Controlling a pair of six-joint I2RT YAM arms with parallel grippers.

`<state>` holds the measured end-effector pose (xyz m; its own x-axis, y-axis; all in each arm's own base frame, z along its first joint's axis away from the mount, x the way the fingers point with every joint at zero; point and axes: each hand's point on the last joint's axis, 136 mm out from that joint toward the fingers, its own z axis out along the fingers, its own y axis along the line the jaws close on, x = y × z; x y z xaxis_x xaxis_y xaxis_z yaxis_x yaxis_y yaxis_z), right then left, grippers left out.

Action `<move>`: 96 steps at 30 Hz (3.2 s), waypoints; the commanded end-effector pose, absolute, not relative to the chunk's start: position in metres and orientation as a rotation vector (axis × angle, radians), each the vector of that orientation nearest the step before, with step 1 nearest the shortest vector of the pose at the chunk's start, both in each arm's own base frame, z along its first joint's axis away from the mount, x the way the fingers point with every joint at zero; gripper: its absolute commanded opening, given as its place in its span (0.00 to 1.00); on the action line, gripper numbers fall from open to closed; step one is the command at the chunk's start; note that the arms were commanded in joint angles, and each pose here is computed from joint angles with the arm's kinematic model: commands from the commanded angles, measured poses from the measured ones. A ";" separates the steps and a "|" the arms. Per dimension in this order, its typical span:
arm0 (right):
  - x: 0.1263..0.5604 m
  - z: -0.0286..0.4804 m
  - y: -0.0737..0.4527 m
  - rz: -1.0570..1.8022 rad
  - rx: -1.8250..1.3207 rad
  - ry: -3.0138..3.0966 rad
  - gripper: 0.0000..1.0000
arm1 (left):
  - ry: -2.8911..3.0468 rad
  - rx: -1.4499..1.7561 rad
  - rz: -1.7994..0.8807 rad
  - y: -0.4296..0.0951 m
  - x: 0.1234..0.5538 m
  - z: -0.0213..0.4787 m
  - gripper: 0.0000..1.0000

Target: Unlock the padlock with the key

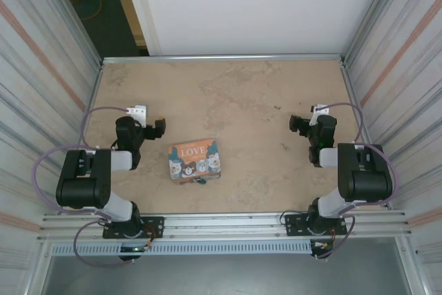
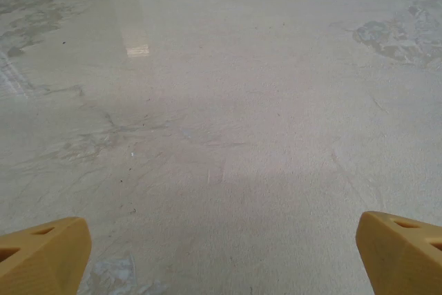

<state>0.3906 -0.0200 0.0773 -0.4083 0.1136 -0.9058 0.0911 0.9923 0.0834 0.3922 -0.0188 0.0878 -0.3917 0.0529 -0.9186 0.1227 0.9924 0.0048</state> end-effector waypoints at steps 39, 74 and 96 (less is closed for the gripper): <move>0.392 0.090 -0.031 -0.007 0.211 1.975 0.99 | 1.947 0.103 -0.032 -0.011 0.390 0.117 0.99; 0.234 0.200 0.107 0.848 0.351 2.179 0.99 | 2.319 -0.463 -0.889 -0.081 0.241 0.182 0.99; 0.224 0.148 0.252 0.969 -0.038 2.512 0.99 | 2.524 -0.520 -1.086 -0.115 0.205 0.121 0.99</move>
<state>0.2124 0.2304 0.1307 -0.9171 0.1195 -0.3802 -0.1473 0.7847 0.6021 0.2042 -0.1039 0.1207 -0.8574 -0.4797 -0.1864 -0.2153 0.6632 -0.7168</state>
